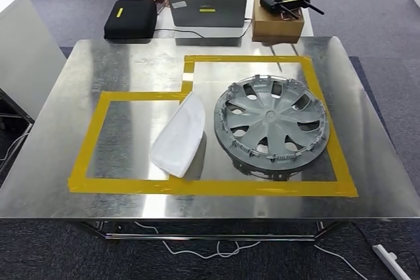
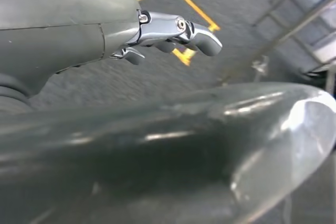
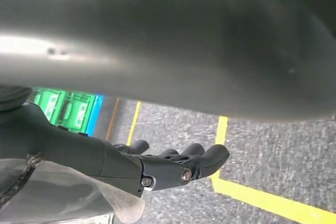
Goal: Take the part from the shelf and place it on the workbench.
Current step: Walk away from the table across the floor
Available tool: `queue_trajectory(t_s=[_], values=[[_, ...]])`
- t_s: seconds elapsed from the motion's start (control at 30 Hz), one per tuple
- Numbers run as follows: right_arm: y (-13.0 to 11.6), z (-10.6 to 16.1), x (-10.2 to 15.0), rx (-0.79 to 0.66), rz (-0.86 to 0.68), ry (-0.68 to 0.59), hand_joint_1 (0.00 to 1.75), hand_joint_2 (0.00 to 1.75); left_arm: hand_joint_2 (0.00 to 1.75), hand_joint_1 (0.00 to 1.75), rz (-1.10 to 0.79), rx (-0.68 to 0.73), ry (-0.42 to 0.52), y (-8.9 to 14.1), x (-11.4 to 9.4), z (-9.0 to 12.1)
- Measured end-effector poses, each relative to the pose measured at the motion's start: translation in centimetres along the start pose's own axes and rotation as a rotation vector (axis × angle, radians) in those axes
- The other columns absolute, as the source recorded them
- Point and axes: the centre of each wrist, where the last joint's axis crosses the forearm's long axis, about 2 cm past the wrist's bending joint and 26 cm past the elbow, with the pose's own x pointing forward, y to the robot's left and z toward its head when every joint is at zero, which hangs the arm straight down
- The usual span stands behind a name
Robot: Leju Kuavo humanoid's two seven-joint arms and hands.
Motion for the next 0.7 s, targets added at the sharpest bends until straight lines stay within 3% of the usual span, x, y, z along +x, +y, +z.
queue_trajectory(t_s=[0.13,0.27,0.4,0.7], values=[[0.0,0.0,0.2,-0.001,0.004,-0.003,0.0,0.0,0.0,0.0,-0.171,-0.058,0.138,-0.9,-1.8,1.0],[0.1,0.0,0.2,0.005,0.004,-0.002,0.0,0.0,0.0,0.0,-0.391,-0.232,0.268,-3.7,-4.5,3.5],[0.1,0.0,0.3,0.011,0.005,-0.004,0.0,0.0,0.0,0.0,-0.429,-0.375,0.326,-5.3,-5.9,5.4],[-0.2,0.1,0.8,0.008,0.015,-0.035,0.0,0.0,0.0,0.0,-0.46,-0.549,0.38,-6.5,-6.8,6.7]])
